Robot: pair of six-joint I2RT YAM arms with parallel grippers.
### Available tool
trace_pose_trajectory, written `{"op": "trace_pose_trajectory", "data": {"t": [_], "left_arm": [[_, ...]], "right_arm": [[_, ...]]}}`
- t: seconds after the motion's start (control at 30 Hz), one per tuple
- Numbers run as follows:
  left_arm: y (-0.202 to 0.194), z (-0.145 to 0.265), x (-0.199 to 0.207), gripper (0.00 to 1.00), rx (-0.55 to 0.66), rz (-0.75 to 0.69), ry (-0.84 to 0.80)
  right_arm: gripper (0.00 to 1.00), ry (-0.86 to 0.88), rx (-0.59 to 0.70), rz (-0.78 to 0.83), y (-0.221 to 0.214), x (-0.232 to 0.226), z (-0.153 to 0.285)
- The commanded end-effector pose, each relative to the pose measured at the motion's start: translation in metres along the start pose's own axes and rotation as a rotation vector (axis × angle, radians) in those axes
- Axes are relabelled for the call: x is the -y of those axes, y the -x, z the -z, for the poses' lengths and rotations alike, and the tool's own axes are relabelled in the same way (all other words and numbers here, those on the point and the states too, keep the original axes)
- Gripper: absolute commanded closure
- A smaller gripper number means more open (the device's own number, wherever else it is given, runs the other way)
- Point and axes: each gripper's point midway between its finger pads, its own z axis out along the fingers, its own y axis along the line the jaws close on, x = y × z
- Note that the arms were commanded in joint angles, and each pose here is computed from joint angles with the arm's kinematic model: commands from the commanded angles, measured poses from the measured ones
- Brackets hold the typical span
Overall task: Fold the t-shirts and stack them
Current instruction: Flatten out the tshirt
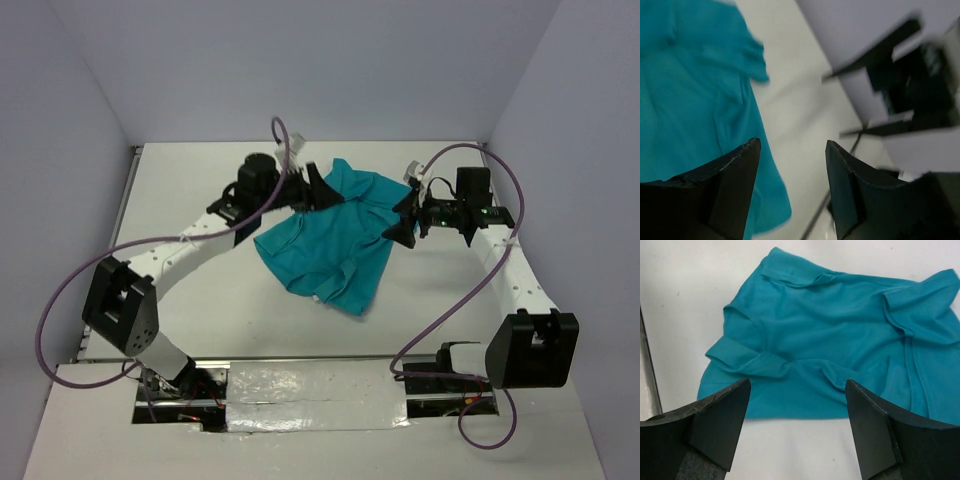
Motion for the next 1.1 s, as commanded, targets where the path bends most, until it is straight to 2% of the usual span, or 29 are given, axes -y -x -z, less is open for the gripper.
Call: {"op": "trace_pose_trajectory", "data": {"t": [0.0,0.17,0.33,0.53,0.6,0.73,0.83,0.97,1.03,1.07], "left_arm": [[-0.089,0.016,0.002,0.33,-0.221,-0.028,-0.002],[-0.163,0.018,0.005,0.32,-0.383,-0.019,0.089],[-0.211,0.012,-0.032,0.32,-0.489,-0.101,0.333],[-0.224,-0.01,-0.048,0.32,-0.495,-0.149,0.394],[-0.234,-0.015,-0.058,0.34,-0.536,-0.171,0.427],[-0.226,-0.035,-0.063,0.4,-0.508,-0.235,0.502],[-0.225,-0.042,-0.062,0.5,-0.51,-0.255,0.511],[-0.229,-0.04,-0.06,0.71,-0.522,-0.262,0.503],[-0.233,-0.036,-0.065,0.77,-0.529,-0.265,0.514],[-0.231,-0.034,-0.065,0.9,-0.524,-0.266,0.518]], "right_arm": [[0.17,0.018,-0.003,0.015,0.004,-0.012,0.004],[0.17,-0.035,-0.017,-0.023,0.007,-0.01,0.01],[0.16,-0.062,-0.018,-0.018,0.012,-0.011,0.016],[0.16,-0.075,-0.018,-0.034,0.008,-0.014,0.019],[0.16,-0.079,-0.019,-0.034,0.007,-0.014,0.02],[0.16,-0.087,-0.018,-0.035,0.008,-0.014,0.022],[0.16,-0.089,-0.023,-0.036,0.006,-0.014,0.023],[0.16,-0.101,-0.023,-0.04,0.005,-0.012,0.025],[0.16,-0.106,-0.019,-0.047,0.005,-0.011,0.025],[0.16,-0.105,-0.015,-0.046,0.005,-0.011,0.025]]}}
